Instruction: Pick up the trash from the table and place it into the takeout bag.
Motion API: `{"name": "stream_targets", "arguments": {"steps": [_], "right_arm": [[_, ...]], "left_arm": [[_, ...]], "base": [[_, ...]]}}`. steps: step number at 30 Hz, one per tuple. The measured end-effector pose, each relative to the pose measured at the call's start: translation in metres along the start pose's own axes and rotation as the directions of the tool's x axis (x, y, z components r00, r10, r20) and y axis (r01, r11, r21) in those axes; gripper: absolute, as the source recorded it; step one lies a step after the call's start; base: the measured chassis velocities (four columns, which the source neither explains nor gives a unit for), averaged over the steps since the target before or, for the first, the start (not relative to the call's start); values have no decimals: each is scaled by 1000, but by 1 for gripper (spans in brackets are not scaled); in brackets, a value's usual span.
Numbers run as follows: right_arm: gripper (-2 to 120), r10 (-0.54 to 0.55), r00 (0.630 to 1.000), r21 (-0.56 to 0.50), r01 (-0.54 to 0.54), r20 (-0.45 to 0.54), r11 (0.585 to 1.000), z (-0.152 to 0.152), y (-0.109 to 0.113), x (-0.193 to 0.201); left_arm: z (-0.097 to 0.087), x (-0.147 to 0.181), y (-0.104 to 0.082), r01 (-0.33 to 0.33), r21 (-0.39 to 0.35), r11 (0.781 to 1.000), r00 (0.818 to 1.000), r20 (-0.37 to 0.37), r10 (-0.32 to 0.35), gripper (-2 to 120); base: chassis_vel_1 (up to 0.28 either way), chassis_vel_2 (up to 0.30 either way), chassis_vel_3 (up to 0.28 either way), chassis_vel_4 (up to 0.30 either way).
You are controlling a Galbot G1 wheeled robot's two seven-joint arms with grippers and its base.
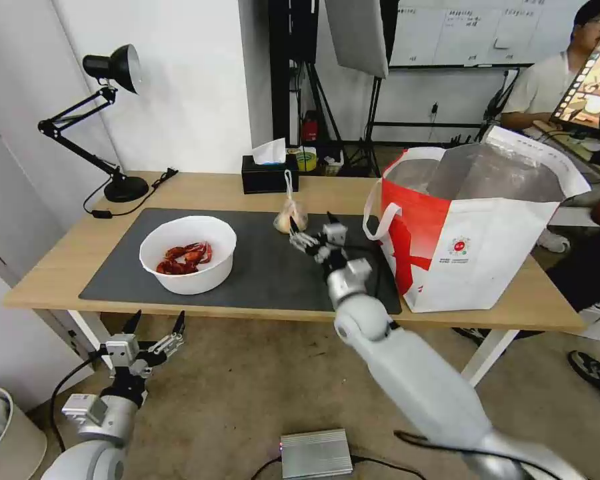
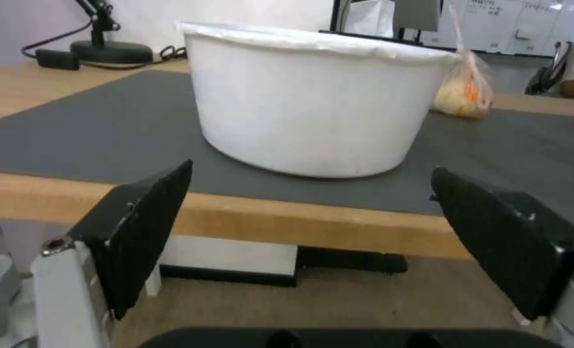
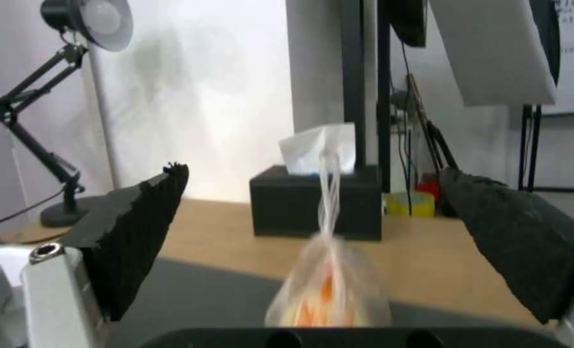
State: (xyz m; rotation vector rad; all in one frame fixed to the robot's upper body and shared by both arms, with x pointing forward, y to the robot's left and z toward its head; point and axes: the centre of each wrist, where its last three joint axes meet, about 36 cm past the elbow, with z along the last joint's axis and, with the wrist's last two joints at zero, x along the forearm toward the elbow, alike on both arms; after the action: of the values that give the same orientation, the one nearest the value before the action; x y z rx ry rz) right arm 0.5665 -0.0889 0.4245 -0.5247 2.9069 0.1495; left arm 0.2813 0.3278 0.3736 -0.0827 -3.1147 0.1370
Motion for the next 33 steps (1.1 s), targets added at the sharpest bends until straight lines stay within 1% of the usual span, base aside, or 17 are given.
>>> {"name": "stream_targets", "arguments": {"steps": [2,8,11,16,19,22,23,24,27,32,33], "right_arm": [[97,10,1000,1,-10,-7,1000,0,-1,-16],[97,29,999,-6,-29,-21,1000,4,0,-38],[97,38,998,-5,-38,-41,999,7,-3,-56],[97,47,997,-18,-49,-56,999,7,-1,-73],[97,36,996,-23,-38,-78,999,9,5,-86],[97,35,996,-25,-37,-88,999,10,8,-89],[97,36,993,-32,-39,-109,999,14,14,-93],[97,36,993,-32,-39,-109,999,14,14,-93],[97,57,986,-45,-65,-155,997,24,20,-101],[97,88,977,-41,-98,-193,994,30,14,-106],[97,104,972,-34,-114,-209,993,30,8,-110]], "left_arm": [[2,1,-2,3,5,1000,1000,-1,-3,100],[3,1,-3,3,8,1000,1000,-2,-3,100],[2,1,-2,-5,6,1000,1000,0,5,100],[3,1,-3,-19,5,1000,1000,-1,19,100],[4,1,-7,-31,5,1000,1000,-6,31,100],[5,1,-8,-33,4,999,999,-7,33,100],[6,1,-10,-37,5,999,999,-9,37,100],[6,1,-10,-37,5,999,999,-9,37,100],[7,2,-11,-39,5,999,999,-14,39,100],[9,4,-10,-39,5,999,999,-21,39,100],[11,4,-9,-40,4,999,999,-24,40,100]], "base": [[0,0,0,0],[0,0,0,0],[0,0,0,0],[0,0,0,0],[0,0,0,0],[0,0,0,0],[0,0,0,0],[0,0,0,0],[0,0,0,0],[0,0,0,0],[0,0,0,0]]}}
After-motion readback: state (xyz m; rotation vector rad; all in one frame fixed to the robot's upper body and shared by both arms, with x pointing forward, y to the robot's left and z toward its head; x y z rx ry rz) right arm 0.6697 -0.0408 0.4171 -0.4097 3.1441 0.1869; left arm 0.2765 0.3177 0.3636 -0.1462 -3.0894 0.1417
